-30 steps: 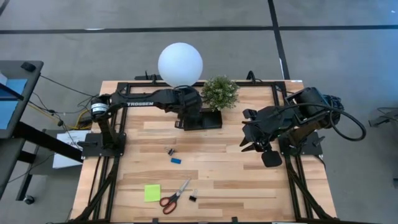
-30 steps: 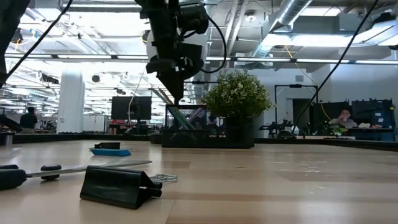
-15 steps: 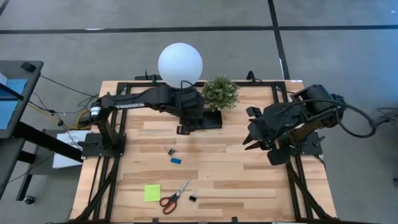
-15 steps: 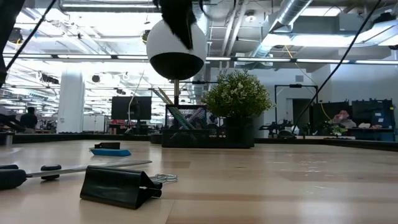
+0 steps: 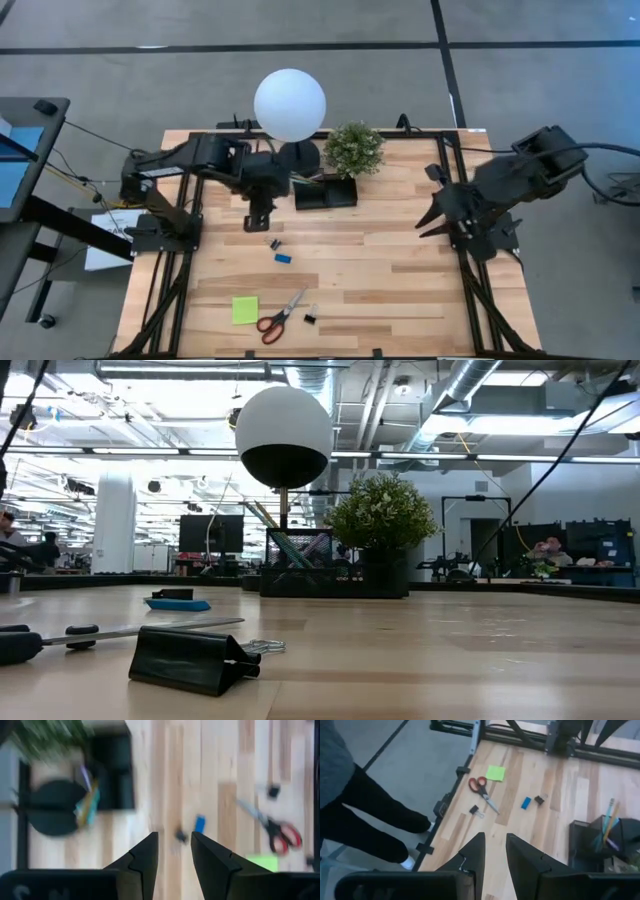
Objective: Pick and place office supplies into organizer
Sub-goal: Put the top black binder clip into the black desk organizer
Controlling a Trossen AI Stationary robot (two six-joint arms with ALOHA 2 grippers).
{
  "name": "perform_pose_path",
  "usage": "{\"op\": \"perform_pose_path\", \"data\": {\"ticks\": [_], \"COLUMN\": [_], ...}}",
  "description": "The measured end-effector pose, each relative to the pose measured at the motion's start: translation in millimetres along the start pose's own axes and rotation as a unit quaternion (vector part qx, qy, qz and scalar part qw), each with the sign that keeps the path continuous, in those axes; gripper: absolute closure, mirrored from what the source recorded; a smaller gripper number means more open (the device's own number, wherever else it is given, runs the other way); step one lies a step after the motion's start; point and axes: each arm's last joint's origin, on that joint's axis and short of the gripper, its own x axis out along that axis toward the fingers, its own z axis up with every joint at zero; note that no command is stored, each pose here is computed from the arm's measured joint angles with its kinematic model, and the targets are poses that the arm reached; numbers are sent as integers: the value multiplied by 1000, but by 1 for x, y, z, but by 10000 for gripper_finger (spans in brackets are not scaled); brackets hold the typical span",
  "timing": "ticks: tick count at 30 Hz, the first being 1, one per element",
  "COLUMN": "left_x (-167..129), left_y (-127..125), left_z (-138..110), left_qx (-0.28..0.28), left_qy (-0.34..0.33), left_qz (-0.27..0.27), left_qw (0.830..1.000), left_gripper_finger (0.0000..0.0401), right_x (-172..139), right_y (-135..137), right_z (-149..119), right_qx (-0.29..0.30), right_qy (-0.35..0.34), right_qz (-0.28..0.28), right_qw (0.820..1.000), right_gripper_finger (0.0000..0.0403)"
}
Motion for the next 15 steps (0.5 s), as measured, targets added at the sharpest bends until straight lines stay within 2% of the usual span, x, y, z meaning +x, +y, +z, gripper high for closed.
{"op": "perform_pose_path", "data": {"ticks": [5,12,15], "left_x": [35,125,154], "left_y": [-15,-44,-48], "left_z": [-41,-68,-76], "left_qx": [-5,31,46], "left_qy": [79,21,37], "left_qz": [1,-68,-75], "left_qw": [997,997,995], "left_gripper_finger": [290,285,271], "right_x": [8,32,38], "right_y": [10,11,6], "right_z": [-8,-14,-15], "right_qx": [-20,-13,-4], "right_qy": [-12,-61,-70], "right_qz": [4,9,1], "right_qw": [1000,998,998], "right_gripper_finger": [332,332,332]}}
